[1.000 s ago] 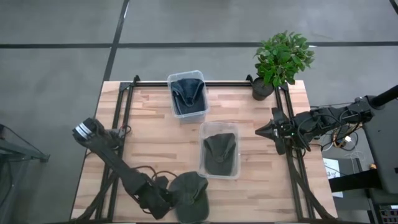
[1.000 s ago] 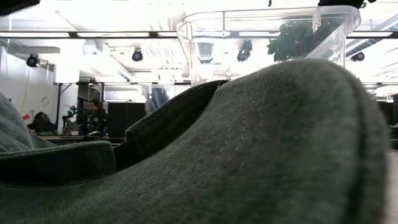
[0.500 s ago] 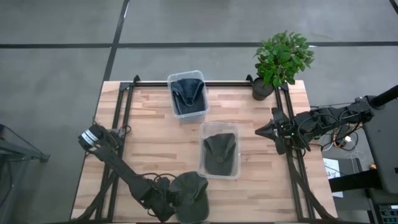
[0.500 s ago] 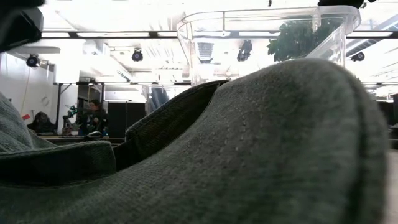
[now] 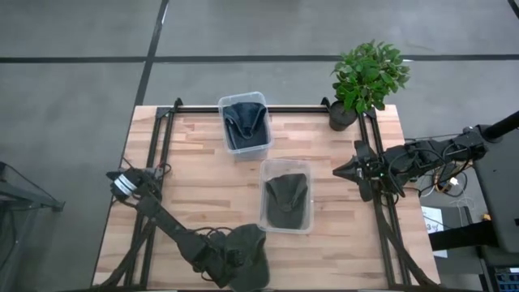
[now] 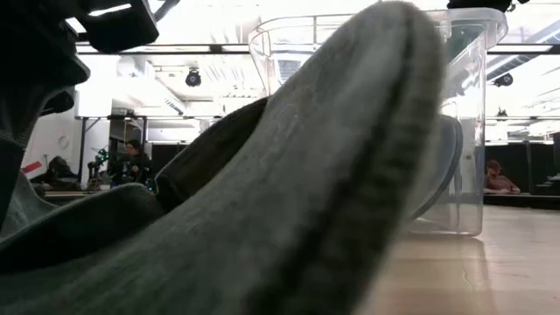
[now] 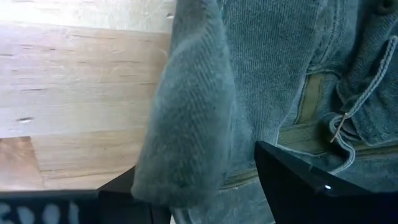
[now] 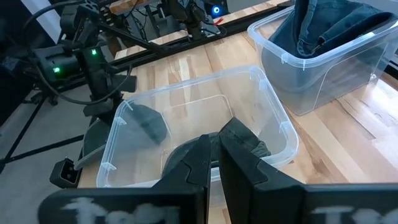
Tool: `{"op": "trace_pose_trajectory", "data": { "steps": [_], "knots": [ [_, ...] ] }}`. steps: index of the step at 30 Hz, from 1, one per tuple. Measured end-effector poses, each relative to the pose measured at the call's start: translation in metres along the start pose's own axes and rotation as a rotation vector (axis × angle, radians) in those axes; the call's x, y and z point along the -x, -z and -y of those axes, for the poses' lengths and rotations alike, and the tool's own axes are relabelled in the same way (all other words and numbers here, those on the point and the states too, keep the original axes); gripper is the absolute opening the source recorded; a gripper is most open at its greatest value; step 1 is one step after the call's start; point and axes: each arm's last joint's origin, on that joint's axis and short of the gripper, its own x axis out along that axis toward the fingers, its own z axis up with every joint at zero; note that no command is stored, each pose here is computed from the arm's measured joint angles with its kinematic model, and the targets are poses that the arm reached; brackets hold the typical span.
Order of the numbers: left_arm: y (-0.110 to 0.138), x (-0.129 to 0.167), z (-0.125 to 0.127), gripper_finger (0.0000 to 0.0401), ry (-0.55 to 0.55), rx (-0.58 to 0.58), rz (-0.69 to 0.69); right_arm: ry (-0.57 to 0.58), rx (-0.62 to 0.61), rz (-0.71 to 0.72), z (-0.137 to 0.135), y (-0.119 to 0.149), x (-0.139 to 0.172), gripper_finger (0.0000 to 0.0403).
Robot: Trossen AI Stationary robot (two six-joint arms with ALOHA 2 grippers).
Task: Pick & Place hat
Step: Put the black cap into the bottom transparent bin
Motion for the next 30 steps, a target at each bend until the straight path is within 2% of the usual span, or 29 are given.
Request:
{"op": "trace_pose_trajectory", "data": {
  "steps": [3,5,8,12,15,19,22,25,28,30],
  "knots": [
    [0.000,0.002,0.000,0.0203,-0.001,0.003,-0.002,0.000,0.000,0.000,0.000,0.000,0.000,0.0027],
    [-0.001,0.005,0.001,0.0185,-0.003,0.003,-0.001,0.000,0.000,0.000,0.000,0.000,0.000,0.0027],
    [-0.004,0.012,0.000,0.0128,-0.012,-0.004,0.026,0.000,0.000,0.000,0.000,0.000,0.000,0.0027],
    [-0.007,0.016,0.000,0.0026,0.017,-0.025,0.078,0.000,0.000,-0.001,0.000,0.000,0.000,0.0027],
    [-0.008,0.016,0.001,0.0014,0.047,-0.033,0.113,0.000,0.001,-0.001,0.000,0.000,0.000,0.0027],
    [-0.010,0.027,-0.001,0.0007,0.030,-0.042,0.131,0.001,0.002,-0.002,0.000,0.000,0.000,0.0027],
    [-0.011,0.055,-0.007,0.0007,-0.010,-0.052,0.141,0.001,0.003,-0.002,0.000,0.000,0.000,0.0027],
    [-0.016,0.097,-0.008,0.0006,-0.068,-0.064,0.166,0.001,0.005,-0.003,0.000,0.000,0.000,0.0027],
    [-0.027,0.146,-0.006,0.0006,-0.121,-0.077,0.244,0.003,0.006,-0.006,0.000,0.001,0.000,0.0027],
    [-0.034,0.179,-0.003,0.0006,-0.109,-0.095,0.321,0.003,0.006,-0.006,0.000,0.001,0.000,0.0027]
  ]
}}
